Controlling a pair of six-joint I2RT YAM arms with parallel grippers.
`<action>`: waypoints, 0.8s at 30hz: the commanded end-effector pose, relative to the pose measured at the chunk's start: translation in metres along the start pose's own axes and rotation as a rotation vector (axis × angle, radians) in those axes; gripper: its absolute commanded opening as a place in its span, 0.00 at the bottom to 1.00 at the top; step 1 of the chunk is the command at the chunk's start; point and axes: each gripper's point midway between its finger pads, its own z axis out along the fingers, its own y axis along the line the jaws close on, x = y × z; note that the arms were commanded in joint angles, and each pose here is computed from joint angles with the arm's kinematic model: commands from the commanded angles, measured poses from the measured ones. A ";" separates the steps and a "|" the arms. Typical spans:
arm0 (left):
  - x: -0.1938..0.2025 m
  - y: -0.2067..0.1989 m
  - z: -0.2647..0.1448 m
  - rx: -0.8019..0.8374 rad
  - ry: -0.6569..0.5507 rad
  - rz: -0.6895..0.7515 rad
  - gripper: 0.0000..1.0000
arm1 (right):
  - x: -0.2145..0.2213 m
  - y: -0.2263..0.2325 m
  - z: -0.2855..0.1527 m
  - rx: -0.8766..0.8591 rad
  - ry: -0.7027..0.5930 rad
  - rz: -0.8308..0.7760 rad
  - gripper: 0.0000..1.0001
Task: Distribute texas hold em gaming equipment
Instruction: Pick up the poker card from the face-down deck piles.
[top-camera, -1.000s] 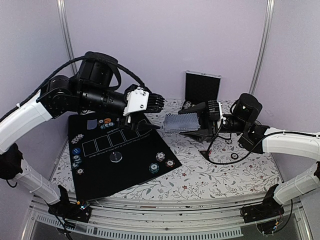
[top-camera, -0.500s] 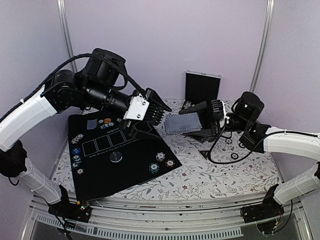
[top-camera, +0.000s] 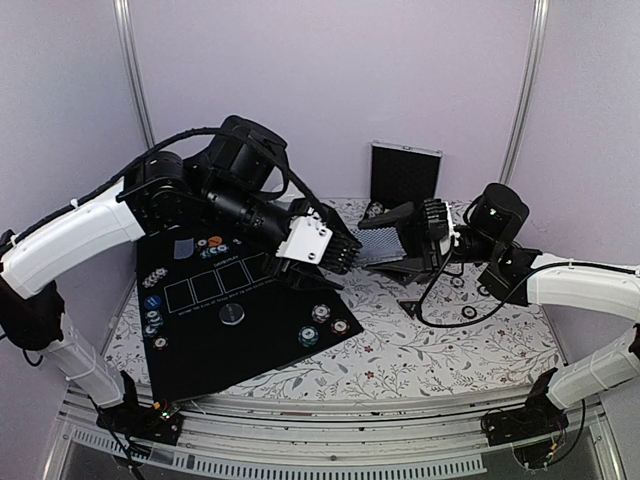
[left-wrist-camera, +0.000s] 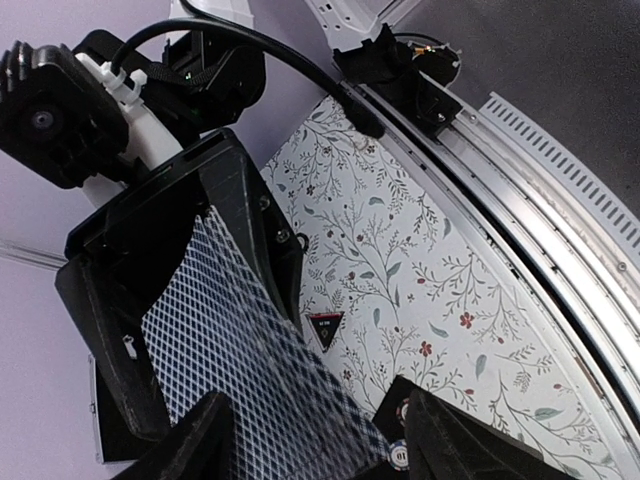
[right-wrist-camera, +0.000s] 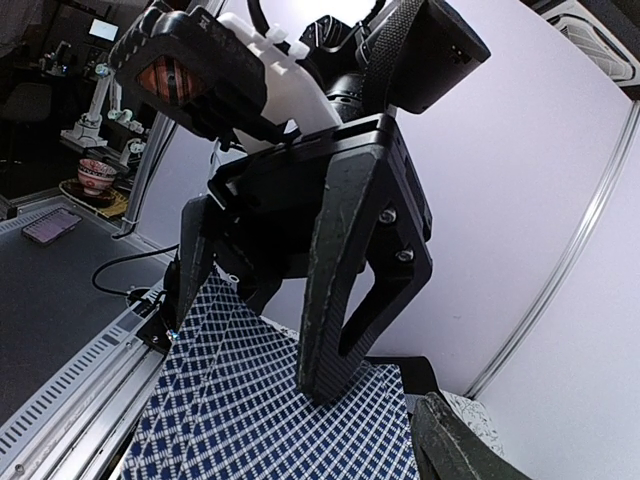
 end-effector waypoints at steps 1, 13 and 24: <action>0.002 -0.007 0.003 0.031 0.050 -0.026 0.61 | -0.024 -0.007 -0.004 0.024 -0.043 -0.057 0.59; 0.011 -0.007 -0.011 -0.008 0.131 -0.069 0.59 | -0.023 -0.008 -0.004 0.031 -0.040 -0.062 0.59; 0.011 -0.004 -0.019 -0.046 0.150 -0.069 0.59 | -0.023 -0.008 -0.005 0.036 -0.039 -0.066 0.59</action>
